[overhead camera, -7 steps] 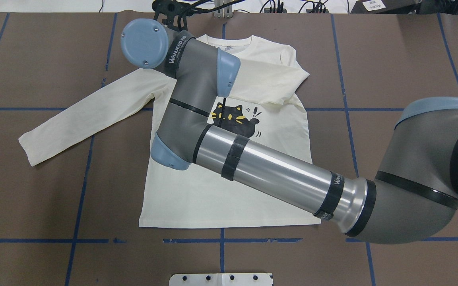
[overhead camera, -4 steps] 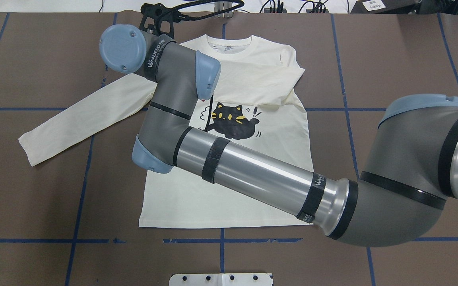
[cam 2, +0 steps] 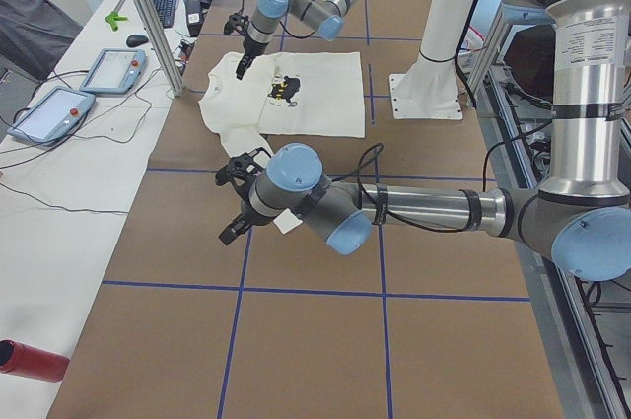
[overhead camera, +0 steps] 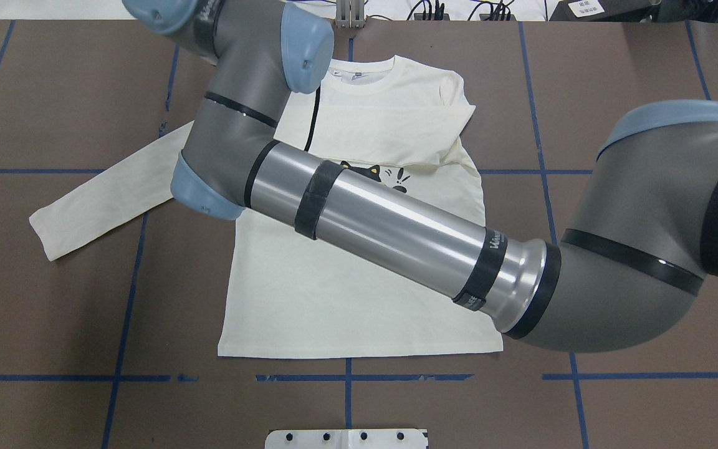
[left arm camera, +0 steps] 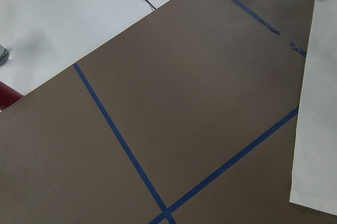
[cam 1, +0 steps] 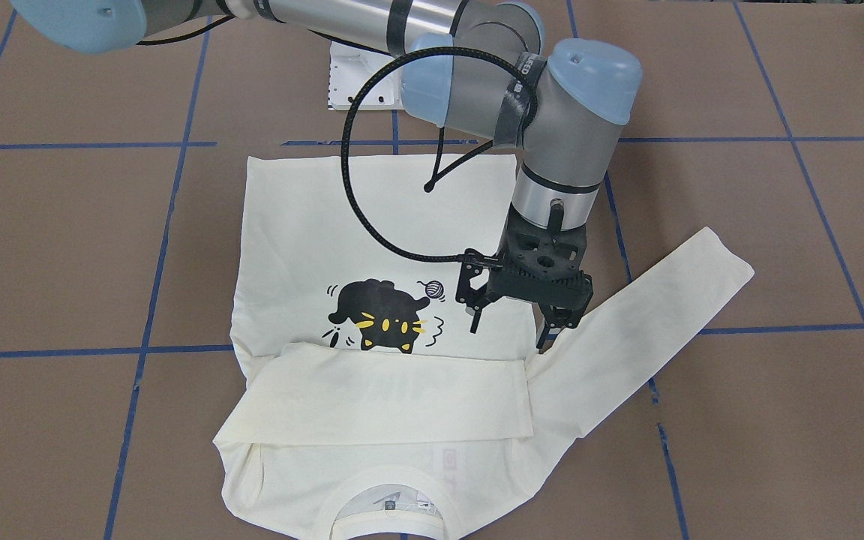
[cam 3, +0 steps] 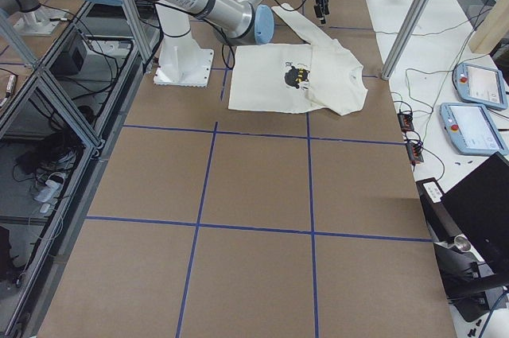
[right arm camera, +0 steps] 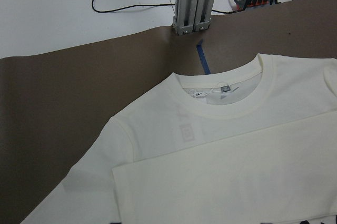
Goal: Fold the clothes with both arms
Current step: 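Lift the sleeve with the right gripper and fold it across the shirt, then release the sleeve and raise the right gripper away from the shirt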
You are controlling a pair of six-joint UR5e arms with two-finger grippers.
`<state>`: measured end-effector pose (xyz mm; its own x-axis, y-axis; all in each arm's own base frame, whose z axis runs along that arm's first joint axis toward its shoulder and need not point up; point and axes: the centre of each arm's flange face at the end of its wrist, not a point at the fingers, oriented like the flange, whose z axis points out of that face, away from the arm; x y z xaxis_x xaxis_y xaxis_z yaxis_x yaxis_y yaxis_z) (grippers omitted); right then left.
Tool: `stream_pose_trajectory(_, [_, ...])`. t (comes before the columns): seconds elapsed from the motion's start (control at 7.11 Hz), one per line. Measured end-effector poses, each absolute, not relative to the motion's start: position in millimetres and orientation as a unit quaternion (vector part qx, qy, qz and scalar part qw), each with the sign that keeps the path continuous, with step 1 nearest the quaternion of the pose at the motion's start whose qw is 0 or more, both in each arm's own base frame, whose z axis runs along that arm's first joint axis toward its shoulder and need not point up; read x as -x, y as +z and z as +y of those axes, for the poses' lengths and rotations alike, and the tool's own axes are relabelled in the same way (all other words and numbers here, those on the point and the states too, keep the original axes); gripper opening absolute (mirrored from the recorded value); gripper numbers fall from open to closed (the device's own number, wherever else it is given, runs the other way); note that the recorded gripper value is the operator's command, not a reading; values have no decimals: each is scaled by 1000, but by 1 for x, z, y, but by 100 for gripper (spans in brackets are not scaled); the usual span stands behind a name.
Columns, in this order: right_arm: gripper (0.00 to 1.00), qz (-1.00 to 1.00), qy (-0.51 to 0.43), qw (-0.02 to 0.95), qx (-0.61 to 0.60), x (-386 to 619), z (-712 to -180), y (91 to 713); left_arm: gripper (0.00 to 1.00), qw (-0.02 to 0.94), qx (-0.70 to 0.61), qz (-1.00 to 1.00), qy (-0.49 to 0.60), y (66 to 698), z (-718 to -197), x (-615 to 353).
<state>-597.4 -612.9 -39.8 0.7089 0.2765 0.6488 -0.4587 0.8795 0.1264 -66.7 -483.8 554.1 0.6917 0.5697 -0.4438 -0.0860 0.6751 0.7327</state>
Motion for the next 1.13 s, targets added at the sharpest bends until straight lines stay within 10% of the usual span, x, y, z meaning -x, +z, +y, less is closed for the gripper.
stream_pose_trajectory(0.42, [100, -340, 134, 924, -114, 482, -639, 3, 100, 820, -389, 352, 228, 536, -480, 36])
stream_pose_trajectory(1.13, [100, -353, -72, 922, -142, 234, -616, 248, 100, 831, -317, 424, 170, 534, -461, -110])
